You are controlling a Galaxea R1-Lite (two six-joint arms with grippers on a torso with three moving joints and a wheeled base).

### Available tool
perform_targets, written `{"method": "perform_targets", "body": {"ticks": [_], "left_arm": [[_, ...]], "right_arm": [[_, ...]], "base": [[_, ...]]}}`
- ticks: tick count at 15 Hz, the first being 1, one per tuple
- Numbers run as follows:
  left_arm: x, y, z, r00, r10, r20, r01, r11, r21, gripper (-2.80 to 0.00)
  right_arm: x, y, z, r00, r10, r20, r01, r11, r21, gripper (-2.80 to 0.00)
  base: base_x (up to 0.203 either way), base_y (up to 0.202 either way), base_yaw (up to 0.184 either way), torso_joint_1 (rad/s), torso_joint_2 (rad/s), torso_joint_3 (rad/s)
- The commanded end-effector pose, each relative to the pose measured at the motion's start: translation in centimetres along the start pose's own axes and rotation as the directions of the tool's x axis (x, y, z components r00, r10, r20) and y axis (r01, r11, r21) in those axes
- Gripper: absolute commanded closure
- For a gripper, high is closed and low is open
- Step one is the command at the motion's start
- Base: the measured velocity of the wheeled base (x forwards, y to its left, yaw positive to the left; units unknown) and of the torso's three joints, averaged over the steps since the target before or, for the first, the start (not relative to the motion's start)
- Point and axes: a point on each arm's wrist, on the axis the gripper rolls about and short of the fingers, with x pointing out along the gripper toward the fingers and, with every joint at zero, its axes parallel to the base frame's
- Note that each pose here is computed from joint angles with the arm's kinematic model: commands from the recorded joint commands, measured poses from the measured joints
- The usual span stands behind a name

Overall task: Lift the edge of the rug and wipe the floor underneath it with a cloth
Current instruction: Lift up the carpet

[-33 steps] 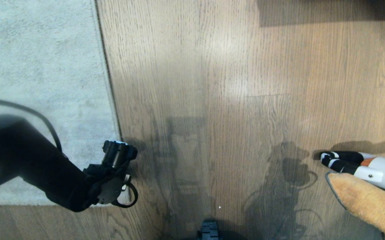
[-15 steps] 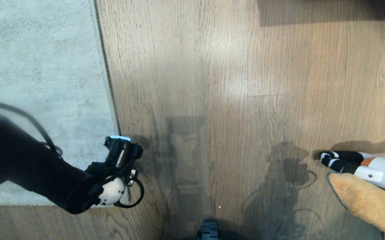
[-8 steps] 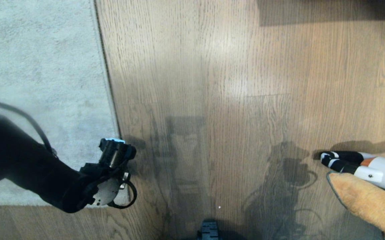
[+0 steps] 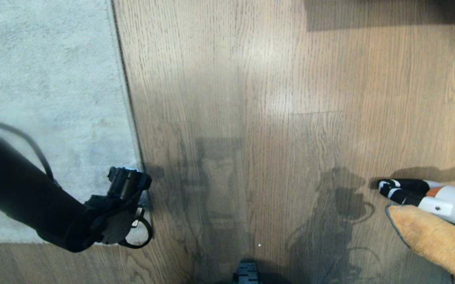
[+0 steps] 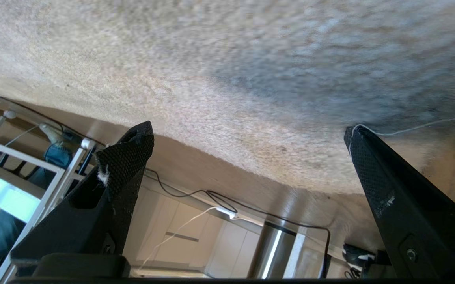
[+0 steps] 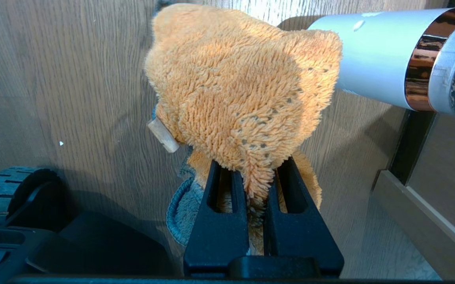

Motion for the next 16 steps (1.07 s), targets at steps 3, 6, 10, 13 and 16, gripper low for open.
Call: {"method": "perform_targets", "body": {"ticks": [3, 6, 10, 13, 16], "left_arm": [[-0.2, -0.6, 0.8, 0.999, -0.012, 0.037, 0.013, 1.000, -0.028, -2.80], [-1.1, -0.7, 1.5, 0.997, -0.031, 0.073, 0.034, 0.998, -0.044, -2.80], [-2.9, -0.4, 2.1, 0.992, -0.054, 0.116, 0.061, 0.996, -0.059, -2.80], [-3.3, 0.0, 2.5, 0.990, -0.049, 0.132, 0.059, 0.996, -0.071, -2.80], [-2.6, 0.4, 2.2, 0.993, -0.029, 0.110, 0.036, 0.997, -0.063, -2.80]], "right_arm": [[0.0, 0.0, 0.0, 1.000, 0.000, -0.002, 0.000, 1.000, -0.001, 0.00], [0.0, 0.0, 0.0, 1.000, 0.001, -0.002, -0.001, 1.000, -0.001, 0.00], [0.0, 0.0, 0.0, 1.000, 0.001, -0.002, -0.001, 1.000, -0.001, 0.00], [0.0, 0.0, 0.0, 1.000, 0.001, -0.002, -0.001, 1.000, -0.001, 0.00], [0.0, 0.0, 0.0, 1.000, 0.001, -0.002, -0.001, 1.000, -0.001, 0.00]], "base": [[0.000, 0.000, 0.000, 0.000, 0.00, 0.000], [0.000, 0.000, 0.000, 0.000, 0.00, 0.000], [0.000, 0.000, 0.000, 0.000, 0.00, 0.000], [0.000, 0.000, 0.000, 0.000, 0.00, 0.000], [0.000, 0.000, 0.000, 0.000, 0.00, 0.000]]}}
